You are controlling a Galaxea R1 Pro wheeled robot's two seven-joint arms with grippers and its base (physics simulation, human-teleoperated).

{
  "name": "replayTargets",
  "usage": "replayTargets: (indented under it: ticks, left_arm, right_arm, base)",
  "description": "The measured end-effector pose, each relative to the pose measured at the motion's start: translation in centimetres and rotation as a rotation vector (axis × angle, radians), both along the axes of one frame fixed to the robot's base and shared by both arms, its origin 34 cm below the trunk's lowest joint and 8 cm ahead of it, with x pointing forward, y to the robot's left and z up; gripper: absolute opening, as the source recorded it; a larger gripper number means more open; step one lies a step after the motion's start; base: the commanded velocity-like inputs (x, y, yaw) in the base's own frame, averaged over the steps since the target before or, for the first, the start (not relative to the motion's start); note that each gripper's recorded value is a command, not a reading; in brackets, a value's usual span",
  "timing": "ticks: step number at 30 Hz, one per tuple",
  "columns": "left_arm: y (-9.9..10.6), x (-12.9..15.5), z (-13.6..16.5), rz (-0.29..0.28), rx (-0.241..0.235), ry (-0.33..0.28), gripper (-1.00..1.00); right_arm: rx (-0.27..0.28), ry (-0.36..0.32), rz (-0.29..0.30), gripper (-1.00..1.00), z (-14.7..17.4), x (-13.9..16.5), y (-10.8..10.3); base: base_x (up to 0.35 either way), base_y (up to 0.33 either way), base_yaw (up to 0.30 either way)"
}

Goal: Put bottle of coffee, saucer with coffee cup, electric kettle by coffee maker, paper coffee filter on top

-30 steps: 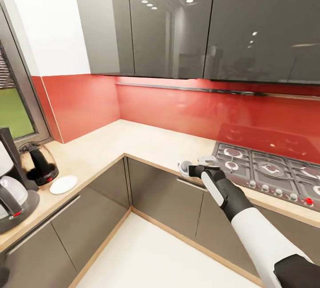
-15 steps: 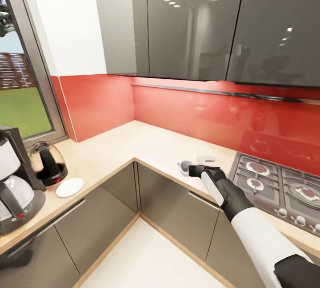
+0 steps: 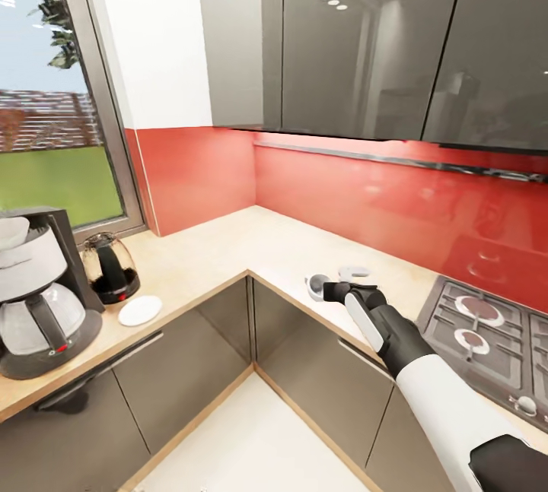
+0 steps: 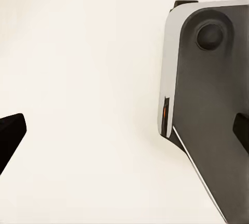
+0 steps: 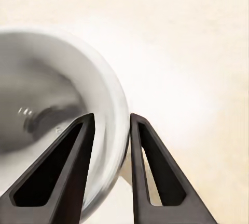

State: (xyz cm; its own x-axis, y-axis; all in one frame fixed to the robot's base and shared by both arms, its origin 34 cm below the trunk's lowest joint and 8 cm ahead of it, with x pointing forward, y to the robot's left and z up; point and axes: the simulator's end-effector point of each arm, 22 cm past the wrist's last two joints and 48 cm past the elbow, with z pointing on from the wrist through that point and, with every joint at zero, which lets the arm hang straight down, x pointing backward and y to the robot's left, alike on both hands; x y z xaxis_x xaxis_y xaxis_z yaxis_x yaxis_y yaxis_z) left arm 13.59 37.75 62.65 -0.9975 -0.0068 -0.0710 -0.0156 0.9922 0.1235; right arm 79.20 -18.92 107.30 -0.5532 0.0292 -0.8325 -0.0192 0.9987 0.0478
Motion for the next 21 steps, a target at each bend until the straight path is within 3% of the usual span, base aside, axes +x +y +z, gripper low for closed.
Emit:
replayTargets:
  ticks: [17,21]
  left_arm:
    - [0.05,-0.02,0.01,0.002,0.001,0.001,1.0]
    - [0.94,-0.15,0.15,0.023,0.015,0.001,1.0]
  right_arm:
    - [0.001,0.0,0.001,-1.0,0.0,0.0,0.09]
    - [0.001,-0.001,0.001,-1.0,0.06,0.01,0.11]
  base:
    - [0.0,0.0,0.278]
    - [0.0,0.0,0.278]
